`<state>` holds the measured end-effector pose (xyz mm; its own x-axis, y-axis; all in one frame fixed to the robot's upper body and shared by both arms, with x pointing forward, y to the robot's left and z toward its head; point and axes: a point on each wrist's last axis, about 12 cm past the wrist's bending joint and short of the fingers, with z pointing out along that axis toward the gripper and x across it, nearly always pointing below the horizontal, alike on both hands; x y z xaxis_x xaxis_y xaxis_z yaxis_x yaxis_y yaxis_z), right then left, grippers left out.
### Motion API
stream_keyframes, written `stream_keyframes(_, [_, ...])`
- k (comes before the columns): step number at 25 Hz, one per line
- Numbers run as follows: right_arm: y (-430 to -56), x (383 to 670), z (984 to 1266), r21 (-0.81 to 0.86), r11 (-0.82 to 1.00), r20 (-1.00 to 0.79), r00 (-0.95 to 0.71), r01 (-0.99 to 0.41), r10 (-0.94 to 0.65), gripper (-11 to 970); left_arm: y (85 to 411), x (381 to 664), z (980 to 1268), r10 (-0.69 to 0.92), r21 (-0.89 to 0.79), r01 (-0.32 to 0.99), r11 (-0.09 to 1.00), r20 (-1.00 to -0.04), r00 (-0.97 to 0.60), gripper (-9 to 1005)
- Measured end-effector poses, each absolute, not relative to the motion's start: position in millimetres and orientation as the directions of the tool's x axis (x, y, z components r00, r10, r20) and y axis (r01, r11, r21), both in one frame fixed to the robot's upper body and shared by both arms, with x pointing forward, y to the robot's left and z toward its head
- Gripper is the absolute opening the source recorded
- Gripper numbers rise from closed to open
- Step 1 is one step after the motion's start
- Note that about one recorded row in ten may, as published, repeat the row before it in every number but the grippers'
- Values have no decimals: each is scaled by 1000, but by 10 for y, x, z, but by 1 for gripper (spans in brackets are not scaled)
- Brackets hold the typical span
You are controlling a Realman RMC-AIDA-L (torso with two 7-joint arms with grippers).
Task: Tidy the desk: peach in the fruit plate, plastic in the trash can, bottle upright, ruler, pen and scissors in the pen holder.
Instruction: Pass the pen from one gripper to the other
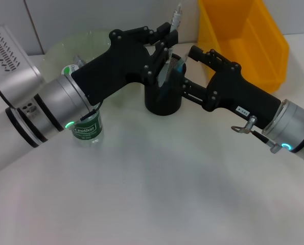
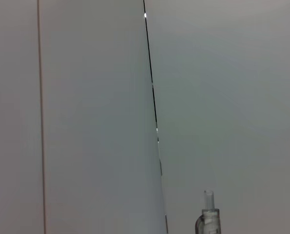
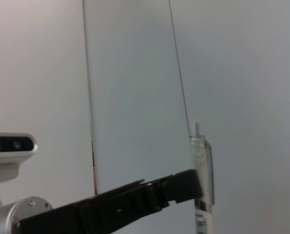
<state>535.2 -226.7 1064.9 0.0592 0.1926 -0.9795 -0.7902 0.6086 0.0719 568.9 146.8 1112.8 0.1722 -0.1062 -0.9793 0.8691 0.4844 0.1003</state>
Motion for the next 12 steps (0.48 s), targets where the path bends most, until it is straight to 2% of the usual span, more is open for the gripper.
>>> stream_keyframes(12, [-2149,5381,10642,49,606,-982,74,-794,176,782,1477,5680,11121,-108,99,869,485,-979,171,99])
